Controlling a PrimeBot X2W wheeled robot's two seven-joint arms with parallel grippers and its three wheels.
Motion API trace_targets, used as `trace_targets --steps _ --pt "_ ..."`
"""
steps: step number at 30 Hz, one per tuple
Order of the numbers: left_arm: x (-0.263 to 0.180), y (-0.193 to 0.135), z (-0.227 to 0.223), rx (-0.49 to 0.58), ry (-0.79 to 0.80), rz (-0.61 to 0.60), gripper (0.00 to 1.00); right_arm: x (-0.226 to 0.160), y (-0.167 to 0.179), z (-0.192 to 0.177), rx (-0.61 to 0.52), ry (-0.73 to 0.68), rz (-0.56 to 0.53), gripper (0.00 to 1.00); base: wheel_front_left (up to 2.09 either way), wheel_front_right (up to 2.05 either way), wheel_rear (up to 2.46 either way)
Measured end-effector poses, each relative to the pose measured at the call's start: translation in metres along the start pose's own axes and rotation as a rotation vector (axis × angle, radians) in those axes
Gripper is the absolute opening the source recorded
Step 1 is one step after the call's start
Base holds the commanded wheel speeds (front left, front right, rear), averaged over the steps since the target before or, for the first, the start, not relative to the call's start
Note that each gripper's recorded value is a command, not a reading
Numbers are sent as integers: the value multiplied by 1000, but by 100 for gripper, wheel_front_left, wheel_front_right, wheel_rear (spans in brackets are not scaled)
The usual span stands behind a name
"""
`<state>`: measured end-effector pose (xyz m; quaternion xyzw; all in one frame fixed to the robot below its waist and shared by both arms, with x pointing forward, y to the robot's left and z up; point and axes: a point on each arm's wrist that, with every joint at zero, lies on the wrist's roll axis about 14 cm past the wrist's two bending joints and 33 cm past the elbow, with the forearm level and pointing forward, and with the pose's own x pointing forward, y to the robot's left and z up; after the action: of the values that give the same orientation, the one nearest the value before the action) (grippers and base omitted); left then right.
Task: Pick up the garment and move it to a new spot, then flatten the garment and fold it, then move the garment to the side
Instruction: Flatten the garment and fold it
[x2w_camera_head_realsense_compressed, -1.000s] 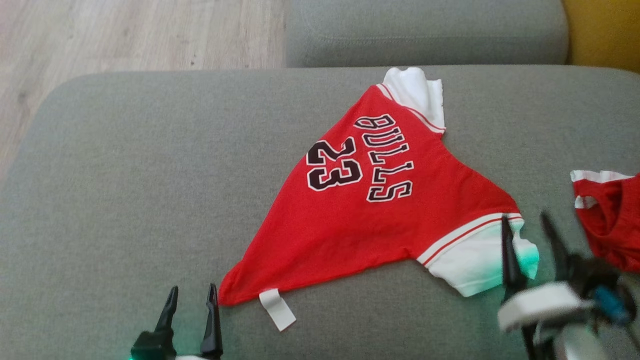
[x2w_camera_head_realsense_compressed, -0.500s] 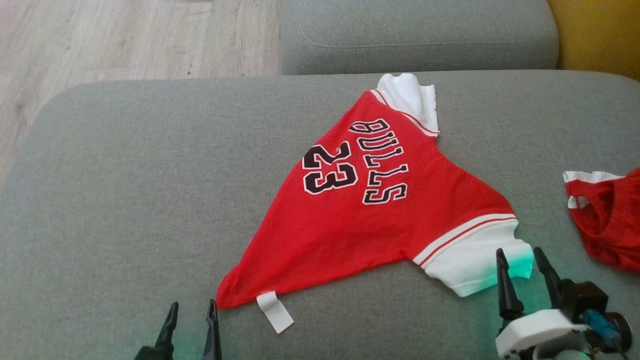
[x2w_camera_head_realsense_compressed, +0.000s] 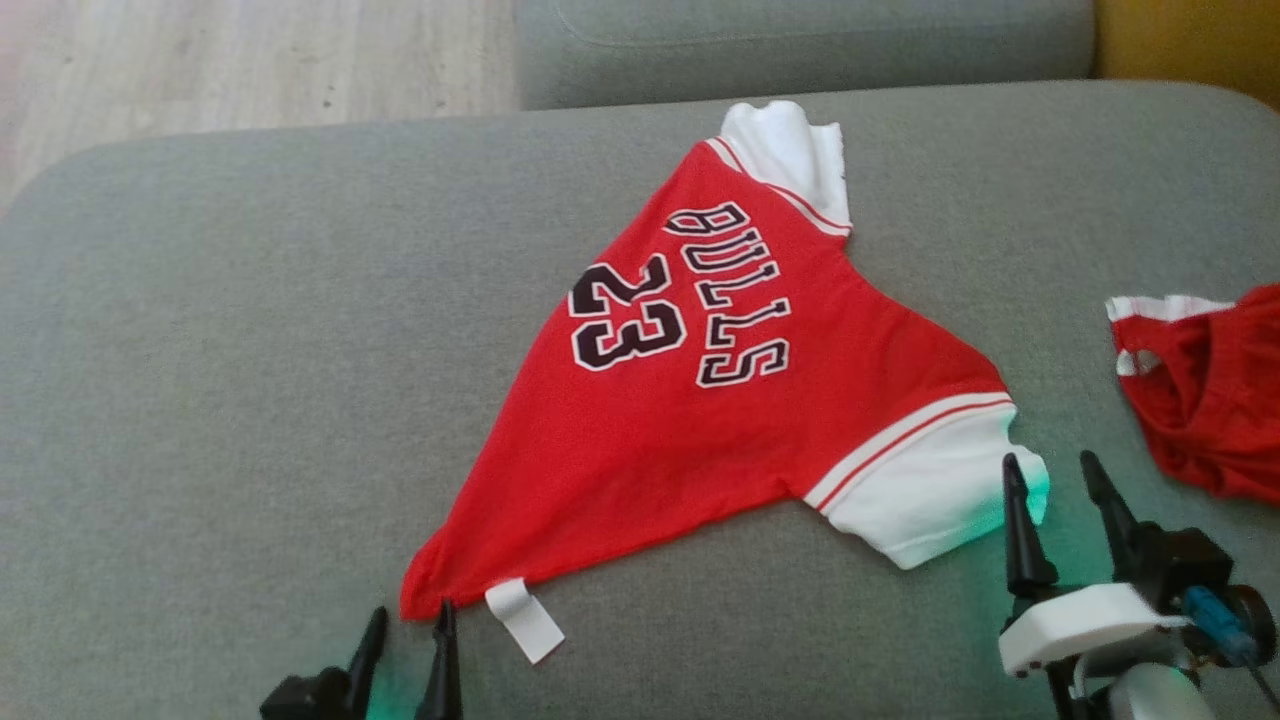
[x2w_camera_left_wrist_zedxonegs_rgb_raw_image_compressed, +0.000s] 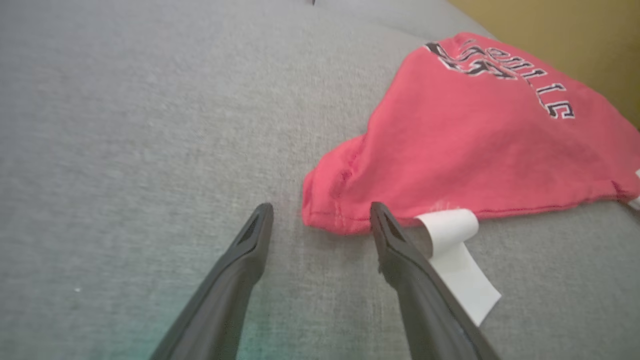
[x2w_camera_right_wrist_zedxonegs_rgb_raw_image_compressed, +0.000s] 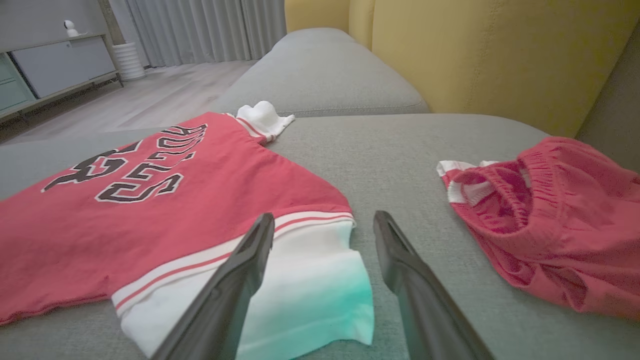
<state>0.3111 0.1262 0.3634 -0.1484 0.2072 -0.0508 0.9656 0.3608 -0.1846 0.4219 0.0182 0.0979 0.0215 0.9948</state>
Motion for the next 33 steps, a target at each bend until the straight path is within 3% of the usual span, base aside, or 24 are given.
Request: trace_targets --steps 10,11,12,13,18,31,32,33 --pt "26 -18 -8 -70 56 -64 100 -1 -30 -5 -5 19 -91 100 0 0 0" --pt "28 -20 -8 -68 56 -71 94 -1 -31 -9 -3 30 -93 100 0 0 0" --pt "29 -21 -8 -68 57 -77 29 -2 -31 -15 3 51 -95 100 0 0 0" --pt "31 -21 -8 -65 57 -80 0 -3 -29 -24 14 79 -90 100 0 0 0" --pt "35 -26 -8 -59 64 -101 0 -3 -20 -50 37 166 -69 100 0 0 0" --pt "35 -20 -7 -35 59 -95 0 23 4 -66 47 237 16 100 0 0 0" --pt "35 -20 -7 -34 58 -95 0 25 3 -67 45 242 17 98 0 0 0" --pt "35 -20 -6 -34 57 -94 0 27 2 -66 43 243 20 86 0 0 0"
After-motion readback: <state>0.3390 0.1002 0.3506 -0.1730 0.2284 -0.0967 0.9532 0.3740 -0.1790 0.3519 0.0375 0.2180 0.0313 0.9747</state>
